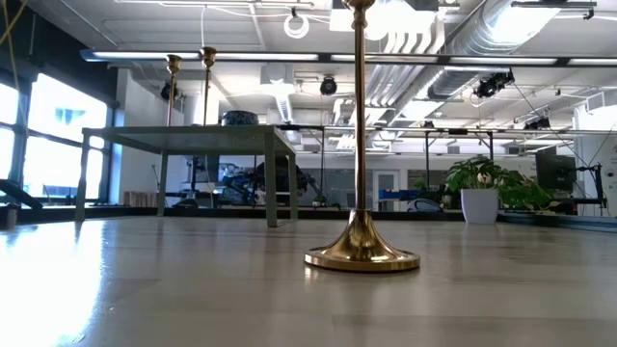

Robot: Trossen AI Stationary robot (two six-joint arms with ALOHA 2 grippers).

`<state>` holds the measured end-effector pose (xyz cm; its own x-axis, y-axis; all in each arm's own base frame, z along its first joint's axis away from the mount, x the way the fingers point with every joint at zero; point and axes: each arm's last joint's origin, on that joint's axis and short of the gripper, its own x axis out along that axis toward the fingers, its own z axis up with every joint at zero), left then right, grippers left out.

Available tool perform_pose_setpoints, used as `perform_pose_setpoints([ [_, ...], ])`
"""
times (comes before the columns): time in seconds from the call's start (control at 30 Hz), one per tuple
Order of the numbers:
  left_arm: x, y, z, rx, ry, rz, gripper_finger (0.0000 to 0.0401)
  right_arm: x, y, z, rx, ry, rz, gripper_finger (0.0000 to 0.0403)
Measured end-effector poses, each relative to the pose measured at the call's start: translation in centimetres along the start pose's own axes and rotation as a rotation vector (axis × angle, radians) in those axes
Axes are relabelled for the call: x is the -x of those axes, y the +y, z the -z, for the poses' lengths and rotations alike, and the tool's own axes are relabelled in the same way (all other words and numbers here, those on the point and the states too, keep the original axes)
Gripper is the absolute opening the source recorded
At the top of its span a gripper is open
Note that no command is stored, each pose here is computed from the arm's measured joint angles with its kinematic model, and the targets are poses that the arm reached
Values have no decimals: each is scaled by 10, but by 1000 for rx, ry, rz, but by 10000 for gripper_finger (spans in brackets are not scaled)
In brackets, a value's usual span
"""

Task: Pick & Place candle stick holders
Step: Put the right blue patterned round candle on the shelf

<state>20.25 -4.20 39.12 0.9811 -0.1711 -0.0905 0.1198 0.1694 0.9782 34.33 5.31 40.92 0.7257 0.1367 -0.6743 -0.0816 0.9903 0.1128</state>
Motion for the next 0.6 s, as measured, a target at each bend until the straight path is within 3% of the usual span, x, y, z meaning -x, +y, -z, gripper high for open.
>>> perform_pose_setpoints([
  [0.6,0,-2,0,1,4,20,351,0,0,0,0,1,-8,291],
])
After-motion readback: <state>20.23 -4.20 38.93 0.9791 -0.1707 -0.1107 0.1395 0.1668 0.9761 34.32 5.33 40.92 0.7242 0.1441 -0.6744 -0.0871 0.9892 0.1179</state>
